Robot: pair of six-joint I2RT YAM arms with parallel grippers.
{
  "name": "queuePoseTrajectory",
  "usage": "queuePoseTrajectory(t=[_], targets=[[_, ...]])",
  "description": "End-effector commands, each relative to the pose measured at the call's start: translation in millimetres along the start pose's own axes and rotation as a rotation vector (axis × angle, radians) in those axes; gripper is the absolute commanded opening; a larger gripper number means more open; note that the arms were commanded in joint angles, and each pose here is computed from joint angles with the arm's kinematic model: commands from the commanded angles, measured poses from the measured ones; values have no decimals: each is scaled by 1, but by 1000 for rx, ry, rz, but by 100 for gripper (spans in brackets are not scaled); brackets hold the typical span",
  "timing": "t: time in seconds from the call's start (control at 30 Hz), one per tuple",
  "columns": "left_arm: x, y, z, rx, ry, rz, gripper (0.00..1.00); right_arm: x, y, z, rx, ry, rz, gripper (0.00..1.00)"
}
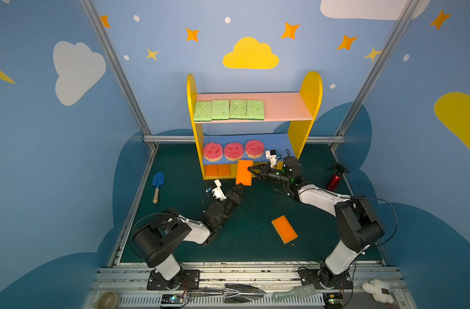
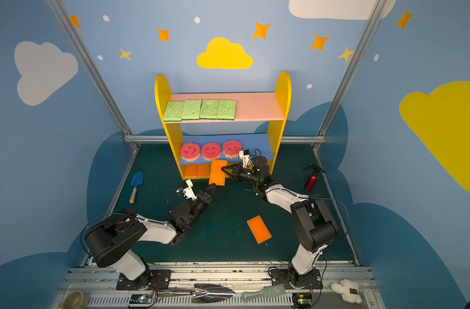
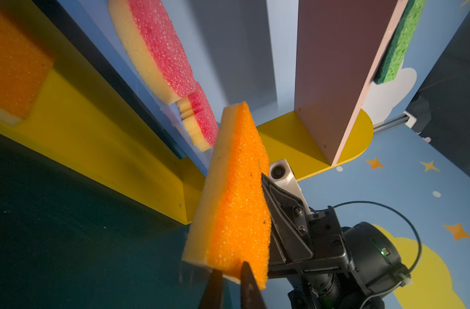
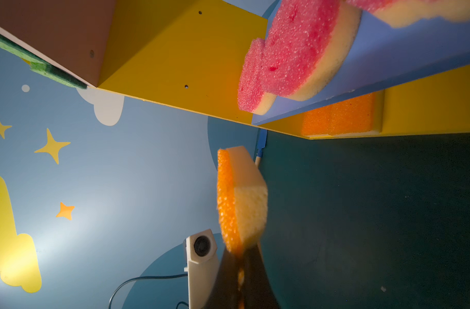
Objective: Place and organize the cleaning sponges onto the shelf
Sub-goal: 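Stand the sponge upright beside the other orange sponges at the shelf base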
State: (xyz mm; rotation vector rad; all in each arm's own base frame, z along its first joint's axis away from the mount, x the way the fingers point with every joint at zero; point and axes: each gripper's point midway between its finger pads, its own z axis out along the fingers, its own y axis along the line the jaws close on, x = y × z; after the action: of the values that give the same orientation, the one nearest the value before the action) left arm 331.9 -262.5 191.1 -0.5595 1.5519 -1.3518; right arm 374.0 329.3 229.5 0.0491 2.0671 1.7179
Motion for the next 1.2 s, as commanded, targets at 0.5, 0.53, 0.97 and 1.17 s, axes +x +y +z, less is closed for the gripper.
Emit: queuePoseTrajectory(t=[0.5, 0.53, 0.97, 1.17], targets=[[-14, 31, -17, -73, -37, -22, 3, 5, -14, -20, 38, 35, -57, 62], [-15, 35, -18, -85, -41, -23, 3, 6, -14, -24, 42, 30, -61, 62], [-6, 89, -2, -208, -33, -91, 3, 24, -26, -83, 120, -12, -93, 62], [-5, 93, 19, -203, -43, -74, 3, 27, -32, -101, 154, -18, -91, 62]])
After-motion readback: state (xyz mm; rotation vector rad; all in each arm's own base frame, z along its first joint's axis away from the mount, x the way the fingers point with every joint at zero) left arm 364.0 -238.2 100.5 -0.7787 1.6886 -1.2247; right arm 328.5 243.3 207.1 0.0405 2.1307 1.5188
